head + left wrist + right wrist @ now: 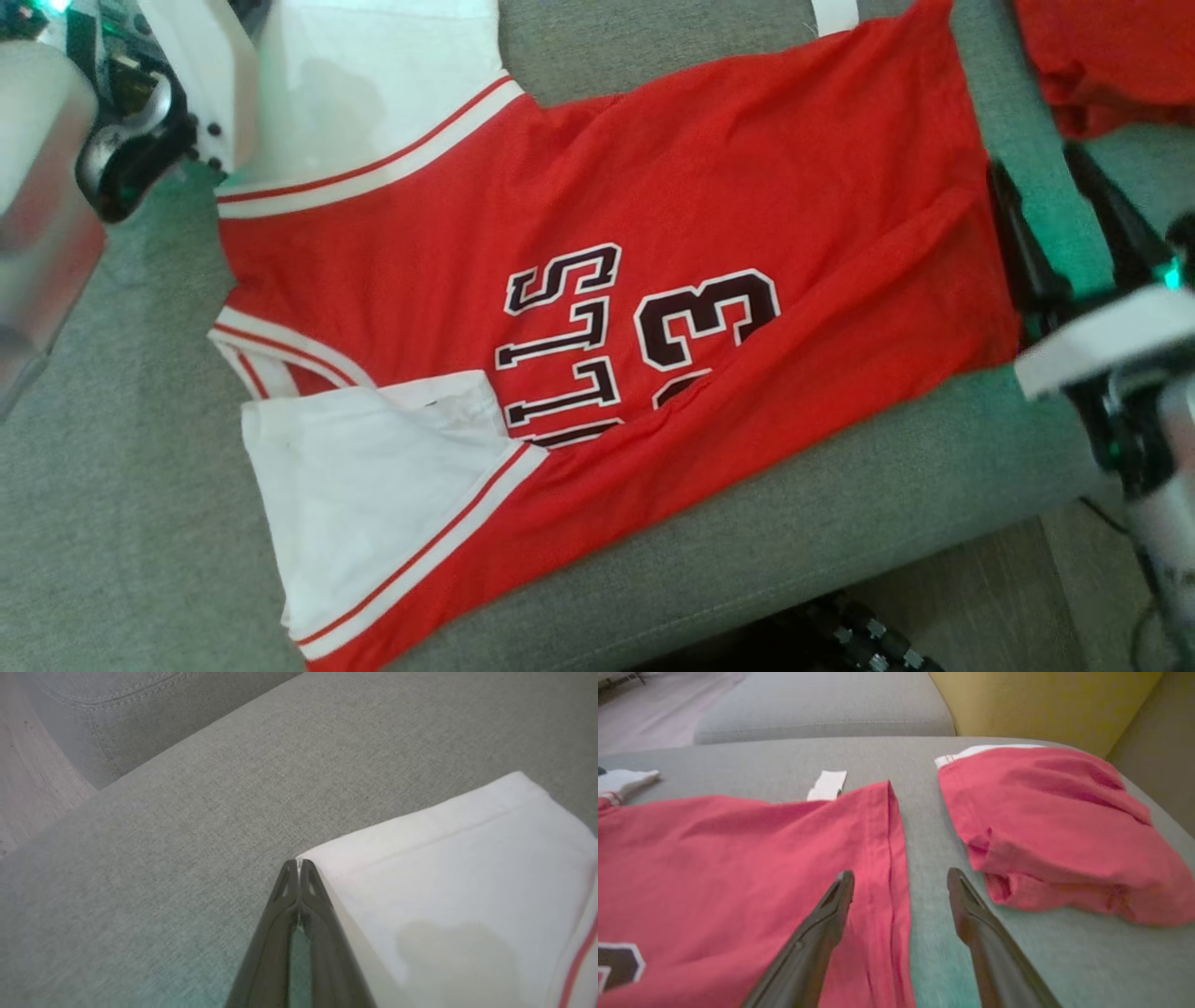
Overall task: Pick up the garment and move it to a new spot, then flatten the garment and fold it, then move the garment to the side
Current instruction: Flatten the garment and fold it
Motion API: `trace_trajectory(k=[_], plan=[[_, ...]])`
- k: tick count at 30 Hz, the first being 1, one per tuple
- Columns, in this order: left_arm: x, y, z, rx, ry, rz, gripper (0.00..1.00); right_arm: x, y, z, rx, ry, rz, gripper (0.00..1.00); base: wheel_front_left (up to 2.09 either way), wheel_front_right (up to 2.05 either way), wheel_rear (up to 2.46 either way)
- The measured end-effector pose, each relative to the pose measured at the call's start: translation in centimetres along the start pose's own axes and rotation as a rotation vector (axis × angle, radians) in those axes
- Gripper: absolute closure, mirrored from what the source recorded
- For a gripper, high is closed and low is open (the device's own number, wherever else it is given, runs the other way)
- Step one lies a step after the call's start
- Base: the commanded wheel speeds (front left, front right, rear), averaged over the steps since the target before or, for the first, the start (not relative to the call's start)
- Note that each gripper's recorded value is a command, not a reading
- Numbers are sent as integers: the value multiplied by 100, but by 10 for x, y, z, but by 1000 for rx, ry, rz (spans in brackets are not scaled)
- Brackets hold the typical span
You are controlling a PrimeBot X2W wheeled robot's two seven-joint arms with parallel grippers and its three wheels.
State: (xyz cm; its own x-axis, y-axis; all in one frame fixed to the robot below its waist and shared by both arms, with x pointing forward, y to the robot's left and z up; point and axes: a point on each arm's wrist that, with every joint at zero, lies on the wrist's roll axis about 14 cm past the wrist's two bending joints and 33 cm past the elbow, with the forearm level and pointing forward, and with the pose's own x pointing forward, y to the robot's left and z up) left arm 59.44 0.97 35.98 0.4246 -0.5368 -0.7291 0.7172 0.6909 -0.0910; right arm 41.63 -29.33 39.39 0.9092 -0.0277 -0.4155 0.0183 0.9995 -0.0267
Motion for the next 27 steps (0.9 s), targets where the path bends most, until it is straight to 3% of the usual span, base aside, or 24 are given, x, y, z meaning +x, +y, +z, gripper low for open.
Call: trace_trajectory(k=[10, 19, 20, 21, 24, 25, 27], plan=[[-16, 11, 11, 50, -60, 26, 100, 68, 23, 31, 69, 82, 90, 0, 0, 0, 0], [-23, 16, 10, 51, -84, 33, 100, 95, 31, 20, 72, 174, 106, 0, 0, 0, 0], [-24, 17, 10, 48, -87, 34, 100, 96, 32, 19, 75, 179, 109, 10, 0, 0, 0], [-25, 18, 12, 48, -93, 36, 100, 98, 33, 19, 78, 180, 112, 38, 0, 0, 0], [-27, 20, 13, 45, -102, 40, 100, 103, 34, 20, 78, 174, 114, 88, 0, 0, 0], [-28, 22, 13, 45, -104, 43, 100, 104, 34, 21, 77, 170, 112, 100, 0, 0, 0], [-28, 22, 11, 49, -103, 45, 100, 108, 31, 23, 72, 159, 105, 100, 0, 0, 0]])
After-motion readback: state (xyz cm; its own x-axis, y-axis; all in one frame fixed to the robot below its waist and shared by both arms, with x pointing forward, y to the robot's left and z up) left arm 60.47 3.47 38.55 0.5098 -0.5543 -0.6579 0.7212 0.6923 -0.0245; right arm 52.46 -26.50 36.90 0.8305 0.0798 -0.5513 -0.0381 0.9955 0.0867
